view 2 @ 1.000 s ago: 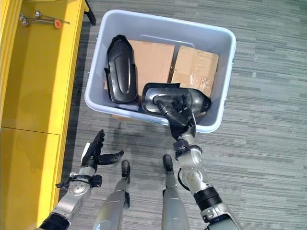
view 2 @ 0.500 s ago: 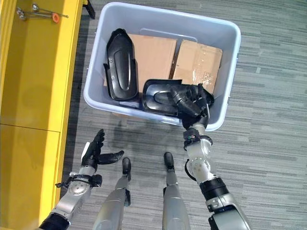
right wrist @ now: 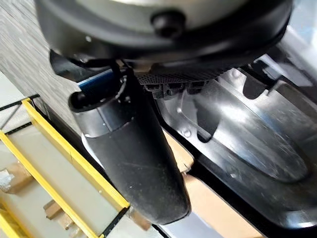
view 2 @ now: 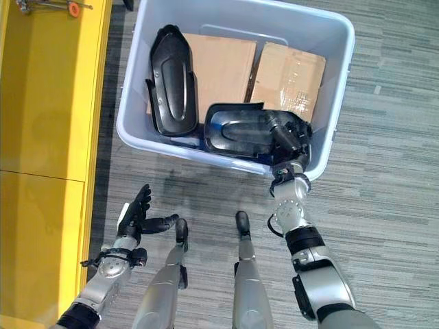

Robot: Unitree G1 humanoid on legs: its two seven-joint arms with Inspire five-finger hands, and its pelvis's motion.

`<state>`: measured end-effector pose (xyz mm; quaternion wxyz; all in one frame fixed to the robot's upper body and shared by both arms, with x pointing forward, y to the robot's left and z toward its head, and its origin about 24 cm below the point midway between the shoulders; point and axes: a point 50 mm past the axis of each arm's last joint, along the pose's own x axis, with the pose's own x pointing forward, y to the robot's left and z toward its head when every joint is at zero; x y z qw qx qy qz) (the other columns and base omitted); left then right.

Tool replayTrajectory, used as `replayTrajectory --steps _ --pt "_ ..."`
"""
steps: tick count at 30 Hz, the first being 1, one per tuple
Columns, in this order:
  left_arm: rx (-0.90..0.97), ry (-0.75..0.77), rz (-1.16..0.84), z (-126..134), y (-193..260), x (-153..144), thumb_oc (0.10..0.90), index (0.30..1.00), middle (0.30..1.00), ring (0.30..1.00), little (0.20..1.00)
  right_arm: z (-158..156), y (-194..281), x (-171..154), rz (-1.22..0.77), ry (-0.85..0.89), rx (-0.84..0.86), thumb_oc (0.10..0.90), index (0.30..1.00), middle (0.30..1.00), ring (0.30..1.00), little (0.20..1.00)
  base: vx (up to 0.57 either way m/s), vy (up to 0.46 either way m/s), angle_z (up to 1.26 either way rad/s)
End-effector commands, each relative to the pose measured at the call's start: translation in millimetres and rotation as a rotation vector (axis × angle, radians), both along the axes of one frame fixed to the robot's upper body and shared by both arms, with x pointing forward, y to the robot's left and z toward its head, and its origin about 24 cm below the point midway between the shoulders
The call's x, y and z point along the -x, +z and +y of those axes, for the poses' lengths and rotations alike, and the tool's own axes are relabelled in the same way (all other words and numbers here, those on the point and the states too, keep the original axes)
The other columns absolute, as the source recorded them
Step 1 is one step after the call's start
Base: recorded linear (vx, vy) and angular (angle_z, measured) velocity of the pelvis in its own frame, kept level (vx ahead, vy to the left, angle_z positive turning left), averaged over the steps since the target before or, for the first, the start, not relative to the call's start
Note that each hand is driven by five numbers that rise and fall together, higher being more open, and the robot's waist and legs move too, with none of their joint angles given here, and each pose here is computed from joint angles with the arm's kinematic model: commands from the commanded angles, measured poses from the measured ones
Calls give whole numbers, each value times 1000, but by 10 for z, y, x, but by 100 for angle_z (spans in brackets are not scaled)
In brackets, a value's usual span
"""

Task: Move parts from the plastic box to the shelf.

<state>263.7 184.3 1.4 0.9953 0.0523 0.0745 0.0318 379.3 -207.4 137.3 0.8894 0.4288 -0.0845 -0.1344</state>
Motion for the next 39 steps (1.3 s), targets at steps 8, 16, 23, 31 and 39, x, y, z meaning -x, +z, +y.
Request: replayTrajectory --steps 8,16,23,31,39 --pt "37 -39 -162 -5 312 -36 900 1000 1000 1000 1000 -602 901 -190 -73 -198 104 900 1000 1000 1000 1000 -2 0 1" --pt "46 -70 -228 -47 456 -103 900 1000 1000 1000 1000 -892 1240 -164 -38 -270 283 900 1000 1000 1000 1000 -8 -1 13" --pt "47 -84 -236 -22 458 -71 900 1000 1000 1000 1000 -941 1563 -113 -88 -264 508 900 1000 1000 1000 1000 1 2 3" --pt "61 -92 -250 15 482 -52 900 1000 1000 1000 1000 -998 2026 -17 -169 -294 604 900 1000 1000 1000 1000 0 0 0" --pt "48 -100 -257 59 508 -31 900 1000 1000 1000 1000 -1100 2758 290 -319 -418 632 900 1000 1000 1000 1000 0 -26 8"
